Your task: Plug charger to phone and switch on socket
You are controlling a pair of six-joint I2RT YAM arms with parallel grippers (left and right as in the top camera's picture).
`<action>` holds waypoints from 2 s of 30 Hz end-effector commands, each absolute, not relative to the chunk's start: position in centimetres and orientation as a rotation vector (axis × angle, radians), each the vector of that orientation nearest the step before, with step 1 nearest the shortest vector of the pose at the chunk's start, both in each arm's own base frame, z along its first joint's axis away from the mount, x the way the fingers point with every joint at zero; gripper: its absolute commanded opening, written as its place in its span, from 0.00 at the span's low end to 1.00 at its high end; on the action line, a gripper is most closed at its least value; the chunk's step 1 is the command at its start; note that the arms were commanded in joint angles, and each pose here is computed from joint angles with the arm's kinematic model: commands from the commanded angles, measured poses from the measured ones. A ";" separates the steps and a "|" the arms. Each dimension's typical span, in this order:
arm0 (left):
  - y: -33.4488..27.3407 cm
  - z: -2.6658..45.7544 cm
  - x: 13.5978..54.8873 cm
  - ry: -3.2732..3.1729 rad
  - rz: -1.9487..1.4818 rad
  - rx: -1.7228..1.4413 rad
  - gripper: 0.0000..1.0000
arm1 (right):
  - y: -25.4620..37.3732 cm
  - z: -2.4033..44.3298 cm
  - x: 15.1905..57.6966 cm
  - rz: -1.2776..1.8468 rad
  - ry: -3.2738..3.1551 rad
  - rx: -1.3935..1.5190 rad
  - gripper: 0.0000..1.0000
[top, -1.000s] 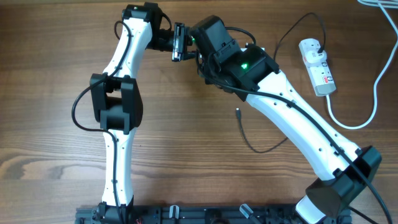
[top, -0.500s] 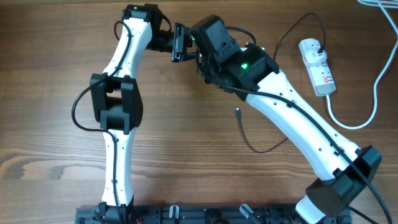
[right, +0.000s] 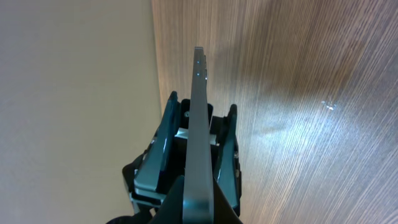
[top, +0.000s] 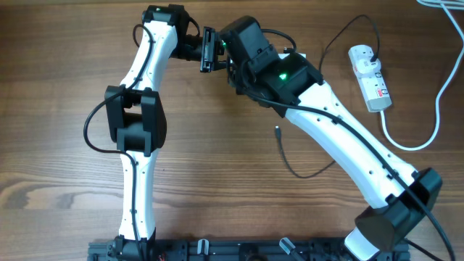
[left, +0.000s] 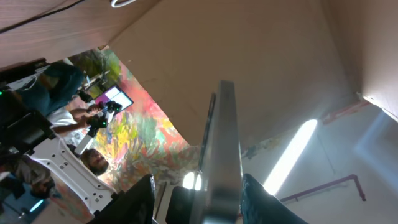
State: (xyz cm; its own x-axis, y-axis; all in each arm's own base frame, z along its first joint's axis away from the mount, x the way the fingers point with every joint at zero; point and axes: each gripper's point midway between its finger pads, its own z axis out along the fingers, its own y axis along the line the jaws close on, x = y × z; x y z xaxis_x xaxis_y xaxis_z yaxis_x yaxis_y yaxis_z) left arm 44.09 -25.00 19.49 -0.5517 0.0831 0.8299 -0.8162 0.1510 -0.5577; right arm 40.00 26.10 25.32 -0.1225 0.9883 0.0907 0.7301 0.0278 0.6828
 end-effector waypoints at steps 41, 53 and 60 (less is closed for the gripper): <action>-24.9 21.5 43.8 -1.671 1.544 0.683 0.14 | 27.3 23.9 40.9 0.872 1.914 1.766 0.06; -24.9 21.6 43.8 -1.671 1.544 0.682 0.04 | 27.3 23.9 40.9 0.868 1.921 1.756 0.36; -24.9 21.5 43.8 -1.674 1.546 0.680 0.04 | 27.1 24.2 40.9 0.834 1.978 1.647 0.60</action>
